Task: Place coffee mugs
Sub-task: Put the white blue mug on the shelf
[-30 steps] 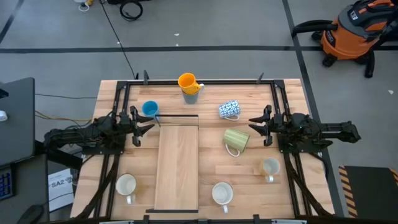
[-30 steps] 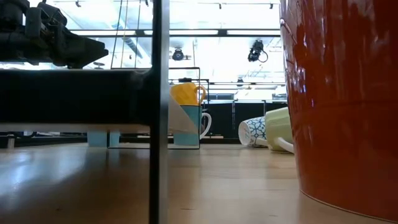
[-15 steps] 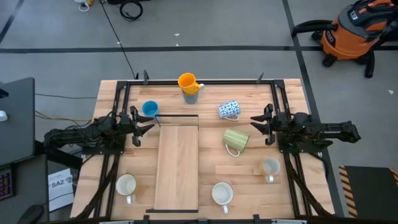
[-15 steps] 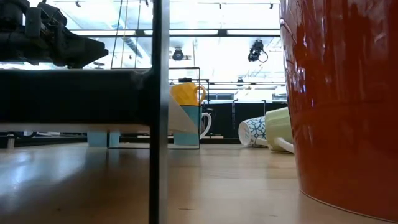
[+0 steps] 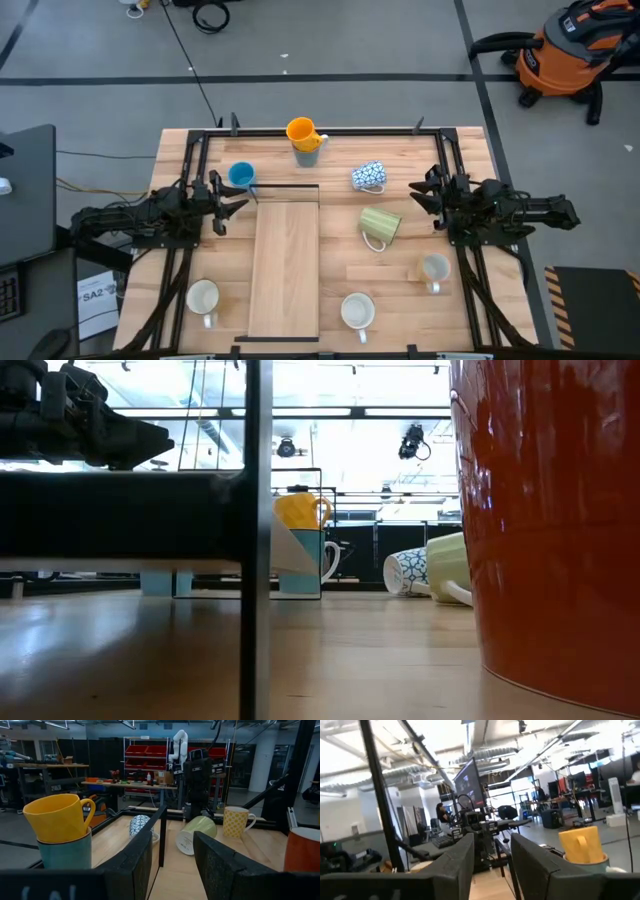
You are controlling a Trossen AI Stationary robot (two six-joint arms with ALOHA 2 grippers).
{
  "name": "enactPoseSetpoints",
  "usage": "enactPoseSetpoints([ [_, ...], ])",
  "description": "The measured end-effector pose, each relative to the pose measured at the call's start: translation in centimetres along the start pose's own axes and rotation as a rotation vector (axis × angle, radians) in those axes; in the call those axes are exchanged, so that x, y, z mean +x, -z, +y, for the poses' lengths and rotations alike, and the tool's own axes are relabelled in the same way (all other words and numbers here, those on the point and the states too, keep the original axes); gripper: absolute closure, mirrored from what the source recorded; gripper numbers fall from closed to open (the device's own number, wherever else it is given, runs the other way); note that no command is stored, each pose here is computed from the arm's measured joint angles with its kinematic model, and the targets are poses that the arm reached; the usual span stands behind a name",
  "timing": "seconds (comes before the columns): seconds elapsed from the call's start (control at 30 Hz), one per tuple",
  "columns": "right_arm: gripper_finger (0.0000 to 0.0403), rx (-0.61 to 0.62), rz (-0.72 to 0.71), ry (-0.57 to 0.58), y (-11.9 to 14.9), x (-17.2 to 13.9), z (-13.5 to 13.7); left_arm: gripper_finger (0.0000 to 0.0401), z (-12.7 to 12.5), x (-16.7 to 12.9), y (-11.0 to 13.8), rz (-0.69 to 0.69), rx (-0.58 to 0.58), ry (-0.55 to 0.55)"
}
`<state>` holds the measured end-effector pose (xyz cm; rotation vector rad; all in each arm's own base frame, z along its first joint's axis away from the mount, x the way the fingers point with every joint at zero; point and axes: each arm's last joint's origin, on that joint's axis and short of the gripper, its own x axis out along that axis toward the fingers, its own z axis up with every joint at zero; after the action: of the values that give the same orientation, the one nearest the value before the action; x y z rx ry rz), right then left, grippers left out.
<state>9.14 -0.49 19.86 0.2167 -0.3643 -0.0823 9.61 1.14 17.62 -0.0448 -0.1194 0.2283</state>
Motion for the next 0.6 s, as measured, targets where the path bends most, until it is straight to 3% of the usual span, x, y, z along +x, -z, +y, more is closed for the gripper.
enactPoseSetpoints([
  [0.37,0.0142,0.092,-0.040,0.127,-0.2,0.0,-0.4,0.0250,0.0,0.0,0.0,0.000,0.000,0.000],
  [0.6,0.0102,0.093,-0.086,0.129,-1.2,0.0,-0.2,0.0250,0.0,0.0,0.0,0.000,0.000,0.000],
])
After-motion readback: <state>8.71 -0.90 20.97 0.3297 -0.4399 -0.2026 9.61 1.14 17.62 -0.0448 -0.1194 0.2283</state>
